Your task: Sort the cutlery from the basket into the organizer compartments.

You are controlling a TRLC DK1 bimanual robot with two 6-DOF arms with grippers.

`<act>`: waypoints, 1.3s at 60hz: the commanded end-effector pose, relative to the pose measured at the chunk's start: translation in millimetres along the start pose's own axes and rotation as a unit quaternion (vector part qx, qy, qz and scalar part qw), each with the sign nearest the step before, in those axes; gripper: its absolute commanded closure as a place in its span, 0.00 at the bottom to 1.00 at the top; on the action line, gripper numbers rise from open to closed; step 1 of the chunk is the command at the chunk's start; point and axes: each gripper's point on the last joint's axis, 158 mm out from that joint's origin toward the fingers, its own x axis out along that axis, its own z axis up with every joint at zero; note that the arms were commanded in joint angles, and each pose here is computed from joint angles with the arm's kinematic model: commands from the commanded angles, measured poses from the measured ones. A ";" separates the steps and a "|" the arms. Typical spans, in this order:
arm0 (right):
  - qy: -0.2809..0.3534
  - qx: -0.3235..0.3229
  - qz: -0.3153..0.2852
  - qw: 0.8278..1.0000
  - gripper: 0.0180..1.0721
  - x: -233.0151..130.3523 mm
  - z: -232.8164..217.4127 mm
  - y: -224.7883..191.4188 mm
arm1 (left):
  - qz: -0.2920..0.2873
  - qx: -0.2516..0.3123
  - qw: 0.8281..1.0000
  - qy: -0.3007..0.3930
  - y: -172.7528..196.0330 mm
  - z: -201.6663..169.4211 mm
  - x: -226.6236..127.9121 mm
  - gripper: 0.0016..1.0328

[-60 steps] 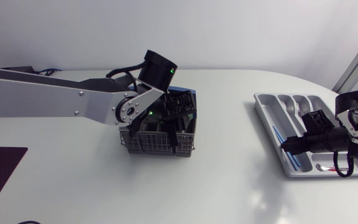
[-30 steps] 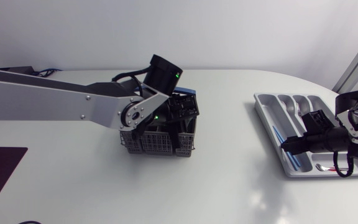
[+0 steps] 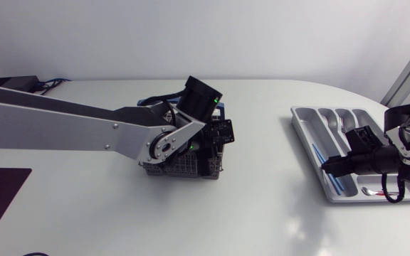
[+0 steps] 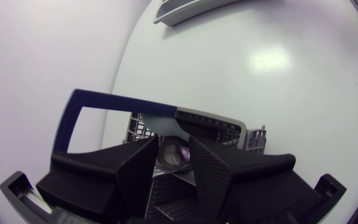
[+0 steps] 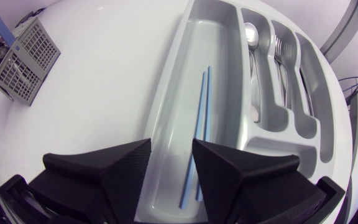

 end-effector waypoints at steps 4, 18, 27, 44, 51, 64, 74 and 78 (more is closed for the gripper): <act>0.012 -0.005 0.007 1.000 0.51 2.6 -13.4 6.0 | -0.027 0.029 0.999 0.030 -20.2 -18.1 5.8 0.68; 0.011 -0.005 0.006 1.000 0.51 3.2 -13.0 6.2 | -0.047 0.036 0.997 0.043 -24.8 -21.7 -8.7 0.69; 0.011 -0.005 0.006 1.000 0.51 3.1 -14.1 6.2 | -0.036 0.025 0.998 0.033 -14.2 -15.7 -23.3 0.69; 0.011 -0.007 0.006 1.000 0.51 3.2 -14.4 6.3 | -0.009 -0.012 1.000 0.020 -6.3 -20.9 -21.7 0.68; 0.011 -0.006 0.006 1.000 0.51 3.0 -13.9 5.6 | -0.007 -0.009 1.000 0.015 -15.8 -22.1 -13.2 0.68; 0.010 -0.007 0.006 1.000 0.51 2.9 -13.1 5.8 | -0.008 -0.009 1.000 0.018 -16.4 -20.5 -4.4 0.68; 0.010 -0.007 0.006 1.000 0.51 2.9 -13.1 5.8 | -0.004 -0.017 1.000 0.018 -11.0 -19.7 -3.0 0.68; 0.010 -0.007 0.005 1.000 0.51 2.8 -13.2 5.3 | 0.000 -0.023 1.000 0.017 -7.0 -19.4 -5.3 0.69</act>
